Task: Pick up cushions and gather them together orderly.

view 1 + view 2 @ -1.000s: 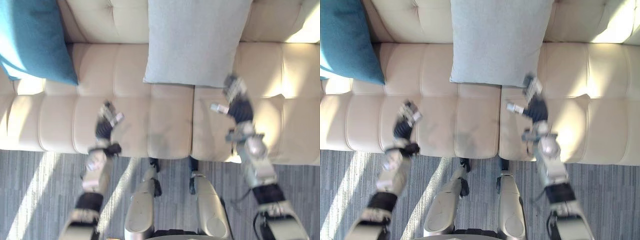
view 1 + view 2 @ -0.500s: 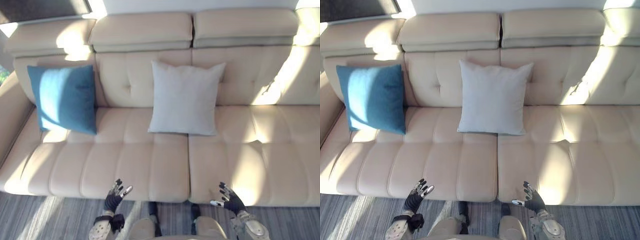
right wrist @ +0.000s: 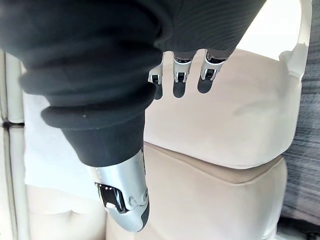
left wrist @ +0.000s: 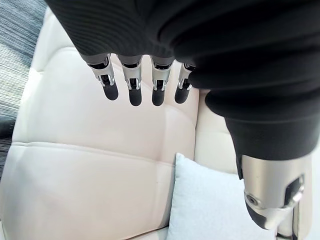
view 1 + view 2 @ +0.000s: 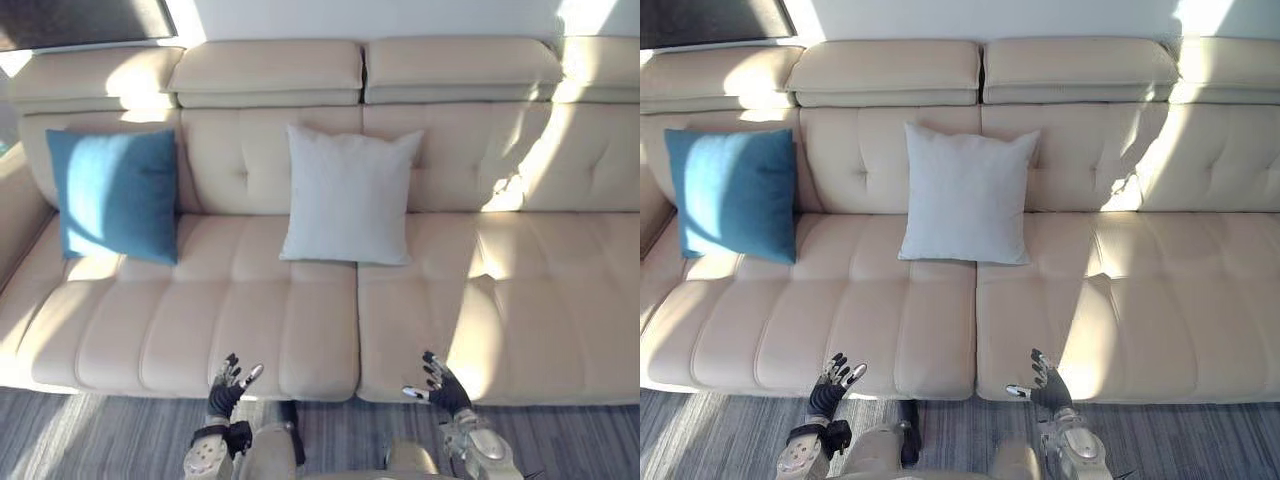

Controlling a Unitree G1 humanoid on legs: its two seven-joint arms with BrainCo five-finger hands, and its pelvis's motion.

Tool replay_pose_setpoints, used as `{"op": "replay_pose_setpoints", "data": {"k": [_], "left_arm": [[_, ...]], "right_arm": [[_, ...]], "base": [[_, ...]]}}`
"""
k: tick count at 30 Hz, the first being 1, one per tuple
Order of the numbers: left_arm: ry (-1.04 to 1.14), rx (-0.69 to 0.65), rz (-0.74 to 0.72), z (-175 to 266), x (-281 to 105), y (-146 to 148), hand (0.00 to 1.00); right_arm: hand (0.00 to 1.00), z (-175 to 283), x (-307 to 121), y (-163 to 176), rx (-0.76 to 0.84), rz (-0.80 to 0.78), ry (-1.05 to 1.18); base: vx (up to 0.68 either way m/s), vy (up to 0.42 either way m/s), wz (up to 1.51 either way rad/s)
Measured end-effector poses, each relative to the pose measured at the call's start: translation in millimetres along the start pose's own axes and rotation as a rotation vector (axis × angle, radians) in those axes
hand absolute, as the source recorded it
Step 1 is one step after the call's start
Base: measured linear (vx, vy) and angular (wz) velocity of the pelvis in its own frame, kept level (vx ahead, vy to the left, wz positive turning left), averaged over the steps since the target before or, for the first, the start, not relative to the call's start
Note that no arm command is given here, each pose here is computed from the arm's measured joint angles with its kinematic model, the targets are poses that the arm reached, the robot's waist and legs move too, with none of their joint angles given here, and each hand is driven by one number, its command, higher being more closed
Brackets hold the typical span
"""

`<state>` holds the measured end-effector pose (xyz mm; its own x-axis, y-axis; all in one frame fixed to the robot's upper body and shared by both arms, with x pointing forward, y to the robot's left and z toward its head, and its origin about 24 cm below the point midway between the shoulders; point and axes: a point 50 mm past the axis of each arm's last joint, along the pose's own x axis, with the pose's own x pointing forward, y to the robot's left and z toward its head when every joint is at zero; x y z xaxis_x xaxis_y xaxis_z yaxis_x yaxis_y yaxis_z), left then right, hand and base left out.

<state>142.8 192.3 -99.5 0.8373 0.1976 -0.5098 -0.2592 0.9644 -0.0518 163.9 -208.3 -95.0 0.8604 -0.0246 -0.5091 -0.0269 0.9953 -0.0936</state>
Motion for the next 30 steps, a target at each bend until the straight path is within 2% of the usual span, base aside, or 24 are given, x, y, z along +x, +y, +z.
{"op": "replay_pose_setpoints", "data": {"k": [5, 10, 18, 24, 30], "left_arm": [[-0.041, 0.04, -0.09, 13.8, 10.0, -22.9, 0.0], [-0.083, 0.043, -0.084, 22.9, 10.0, -21.1, 0.0], [-0.063, 0.058, -0.075, 22.1, 16.5, -21.0, 0.0], [-0.047, 0.103, -0.055, 20.2, 17.1, -13.2, 0.0], [-0.062, 0.101, -0.045, 26.1, 20.7, -11.5, 0.0]], "right_arm": [[0.0, 21.9, 11.9, -17.0, -0.03, -0.053, -0.064], [0.0, 26.6, 11.9, -17.0, -0.02, -0.06, -0.079], [0.0, 17.8, 8.0, -16.6, 0.006, -0.096, -0.052], [0.0, 21.3, 10.6, -10.3, -0.003, -0.094, -0.064], [0.0, 32.6, 18.4, -5.1, -0.028, -0.069, -0.094]], "base": [[-0.48, -0.276, 0.22], [-0.3, -0.075, -0.54], [-0.11, 0.102, -0.46], [-0.08, 0.121, -1.19], [-0.02, 0.013, -1.98]]}}
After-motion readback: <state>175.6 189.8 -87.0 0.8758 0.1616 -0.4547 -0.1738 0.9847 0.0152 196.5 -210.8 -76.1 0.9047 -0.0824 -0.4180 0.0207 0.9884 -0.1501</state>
